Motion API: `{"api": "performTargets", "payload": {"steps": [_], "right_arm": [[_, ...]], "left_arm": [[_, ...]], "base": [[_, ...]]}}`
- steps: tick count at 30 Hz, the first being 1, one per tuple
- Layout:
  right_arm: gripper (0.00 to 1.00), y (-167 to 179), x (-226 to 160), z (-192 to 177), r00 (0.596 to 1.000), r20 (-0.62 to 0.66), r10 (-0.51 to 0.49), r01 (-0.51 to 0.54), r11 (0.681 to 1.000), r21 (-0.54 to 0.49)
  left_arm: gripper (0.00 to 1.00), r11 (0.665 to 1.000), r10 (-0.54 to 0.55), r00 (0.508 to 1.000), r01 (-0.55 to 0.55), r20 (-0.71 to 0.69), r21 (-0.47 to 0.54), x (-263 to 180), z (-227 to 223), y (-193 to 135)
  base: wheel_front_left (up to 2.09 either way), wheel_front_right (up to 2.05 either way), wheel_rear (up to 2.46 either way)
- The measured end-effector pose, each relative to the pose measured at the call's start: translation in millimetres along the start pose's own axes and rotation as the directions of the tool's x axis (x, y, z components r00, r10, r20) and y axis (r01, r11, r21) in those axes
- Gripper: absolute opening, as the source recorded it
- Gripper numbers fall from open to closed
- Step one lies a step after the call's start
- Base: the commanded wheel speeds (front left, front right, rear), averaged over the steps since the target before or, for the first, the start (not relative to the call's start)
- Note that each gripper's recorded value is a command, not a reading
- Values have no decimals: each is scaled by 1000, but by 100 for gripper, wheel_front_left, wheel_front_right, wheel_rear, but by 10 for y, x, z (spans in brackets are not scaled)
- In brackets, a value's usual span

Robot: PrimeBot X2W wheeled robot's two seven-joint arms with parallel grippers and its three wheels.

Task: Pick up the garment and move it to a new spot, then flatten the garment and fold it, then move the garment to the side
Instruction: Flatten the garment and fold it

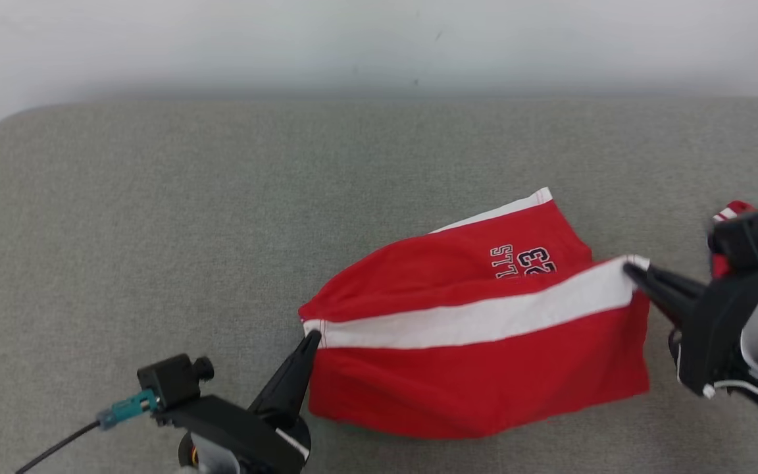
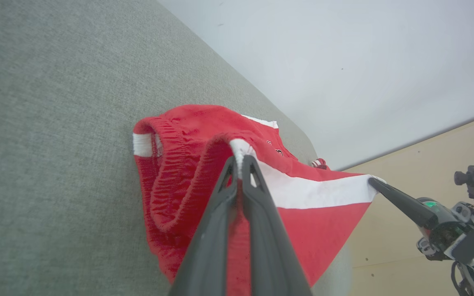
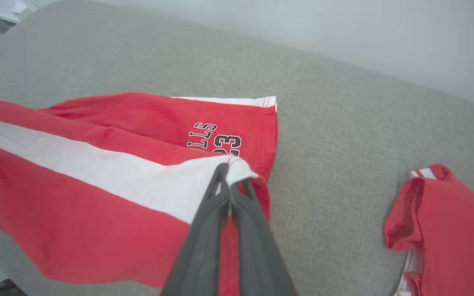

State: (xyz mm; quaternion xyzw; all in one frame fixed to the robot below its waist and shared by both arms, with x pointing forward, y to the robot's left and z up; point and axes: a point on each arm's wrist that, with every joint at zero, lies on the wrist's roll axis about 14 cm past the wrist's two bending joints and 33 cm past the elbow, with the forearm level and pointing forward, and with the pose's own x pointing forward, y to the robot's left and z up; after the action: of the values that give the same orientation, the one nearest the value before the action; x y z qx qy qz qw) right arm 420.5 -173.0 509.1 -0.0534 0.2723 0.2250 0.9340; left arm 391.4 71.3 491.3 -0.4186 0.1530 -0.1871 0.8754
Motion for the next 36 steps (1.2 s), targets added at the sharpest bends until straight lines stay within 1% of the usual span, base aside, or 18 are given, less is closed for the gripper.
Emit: {"api": "performTargets", "payload": {"steps": [3,10,19,25,26,27,28,30,34,36], "right_arm": [[0,-46,198,175,999,48,4,-3,1000,-28],[0,-221,653,414,994,108,-16,25,996,-83],[0,-294,1188,470,992,125,-20,37,991,-130],[0,-304,1413,313,996,80,-26,36,991,-129],[24,-298,1441,301,997,78,-26,36,991,-131],[76,-294,1464,295,997,76,-25,35,991,-129],[100,-293,1477,289,997,77,-26,36,991,-125],[100,-305,1483,270,996,79,-34,42,993,-112],[100,-264,1422,348,993,110,-33,43,995,-95],[100,-205,1381,344,994,108,-20,27,998,-64]], "left_arm": [[0,1000,2,1000,-2,26,2,105,70,0],[0,998,63,991,-63,115,-2,323,288,154],[0,983,182,968,-181,173,-19,488,355,491],[0,980,200,968,-201,152,-8,521,287,594],[23,980,200,970,-201,138,-3,524,256,601],[79,980,198,971,-200,133,1,524,242,606],[100,979,199,971,-202,134,7,523,242,611],[100,979,198,970,-202,143,14,523,260,602],[100,980,187,963,-197,192,39,486,378,556],[100,980,173,961,-190,214,61,455,433,519]], "base": [[0,0,0],[0,0,0],[0,0,0],[0,0,0],[0,0,0],[0,0,0],[0,0,0],[0,0,0],[0,0,0],[0,0,0]]}}
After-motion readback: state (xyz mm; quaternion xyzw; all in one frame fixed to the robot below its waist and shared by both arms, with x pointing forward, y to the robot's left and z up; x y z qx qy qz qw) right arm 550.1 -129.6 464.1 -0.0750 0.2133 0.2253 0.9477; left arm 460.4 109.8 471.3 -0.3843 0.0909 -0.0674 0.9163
